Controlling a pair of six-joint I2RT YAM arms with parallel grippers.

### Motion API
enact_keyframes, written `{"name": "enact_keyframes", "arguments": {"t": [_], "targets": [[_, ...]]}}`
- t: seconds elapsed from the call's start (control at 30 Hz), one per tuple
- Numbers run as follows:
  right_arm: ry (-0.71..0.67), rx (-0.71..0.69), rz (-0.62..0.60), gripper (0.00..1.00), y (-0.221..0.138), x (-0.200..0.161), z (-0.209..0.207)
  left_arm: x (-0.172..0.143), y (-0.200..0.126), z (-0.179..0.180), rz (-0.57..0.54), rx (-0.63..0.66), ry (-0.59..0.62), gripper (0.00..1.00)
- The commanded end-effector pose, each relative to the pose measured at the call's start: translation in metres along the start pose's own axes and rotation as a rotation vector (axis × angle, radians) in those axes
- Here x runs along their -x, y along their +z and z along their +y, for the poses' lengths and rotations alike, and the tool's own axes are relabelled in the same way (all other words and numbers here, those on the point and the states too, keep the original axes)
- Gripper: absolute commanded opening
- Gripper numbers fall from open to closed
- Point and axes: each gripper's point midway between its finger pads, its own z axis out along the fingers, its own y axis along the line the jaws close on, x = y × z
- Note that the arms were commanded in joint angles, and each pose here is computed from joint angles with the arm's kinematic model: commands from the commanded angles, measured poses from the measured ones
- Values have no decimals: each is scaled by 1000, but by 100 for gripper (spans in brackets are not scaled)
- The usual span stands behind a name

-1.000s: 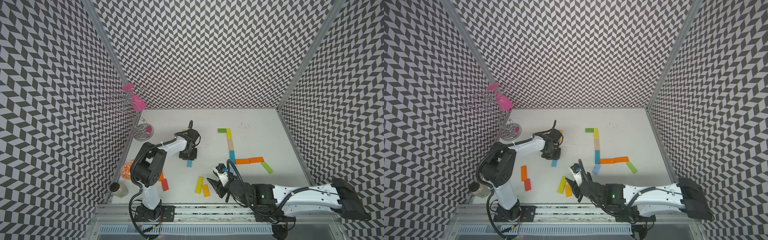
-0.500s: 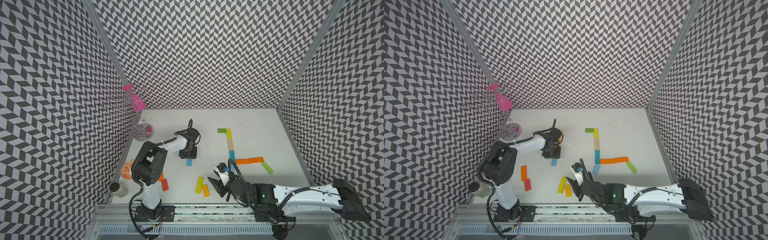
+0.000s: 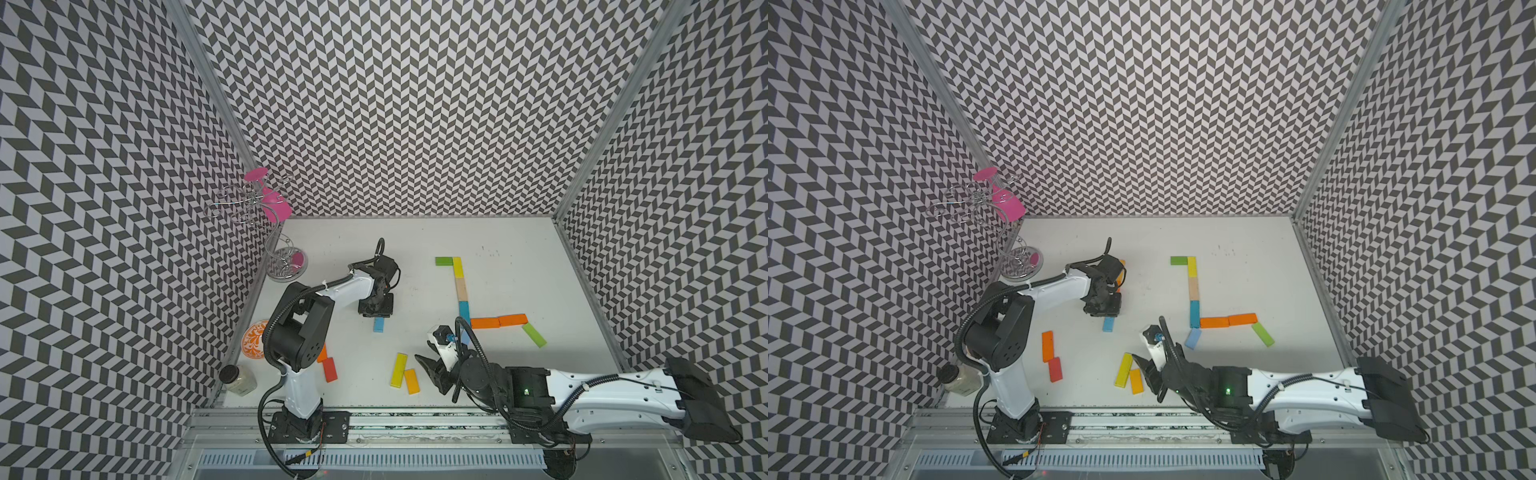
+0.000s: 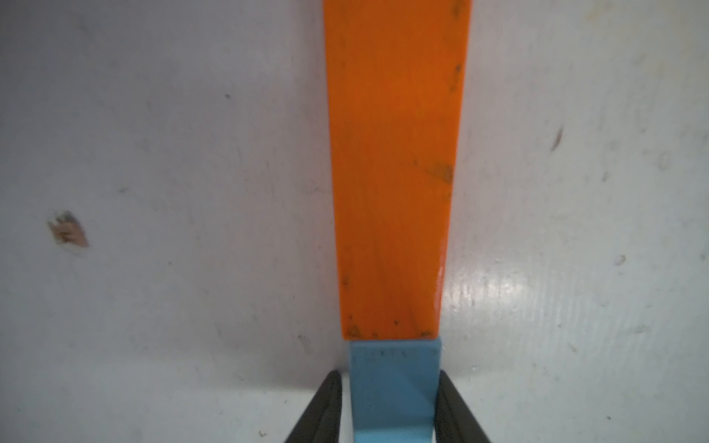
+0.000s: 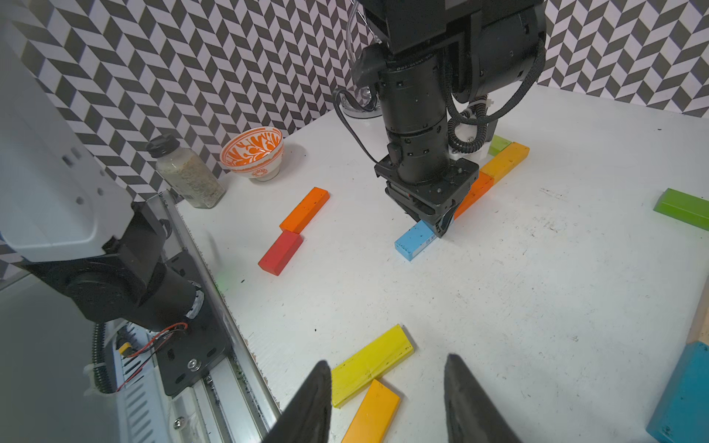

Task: Assemble a giraffe with building blocks
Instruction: Assemble the building block at the center of the board.

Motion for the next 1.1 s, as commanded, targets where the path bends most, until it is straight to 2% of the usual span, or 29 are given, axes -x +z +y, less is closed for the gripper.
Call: {"name": "enact_keyframes", "arguments": {"t": [0.0,0.13,0.23,0.37,0.53,0.7,0.87,1.07], "targets": [[26,11,-23,46,1,7,2,4,-6,-3,-12,-6,-2,40],[27,10,-25,46,1,7,2,5,-7,-3,-14,-8,0,42],[27,10,-23,46,1,7,2,8,-13,-5,-27,-14,-1,51],[29,8,-23,46,1,7,2,17,-38,-16,-80,-45,15,62],[35,4,-27,46,0,9,1,29,-95,-29,-189,-90,41,72],[52,-3,-28,46,0,12,0,38,-175,-25,-354,-134,33,74],[75,-25,14,47,6,10,2,32,-244,4,-530,-180,-32,76],[183,-106,130,49,21,2,2,8,-282,56,-672,-183,-144,79]]}}
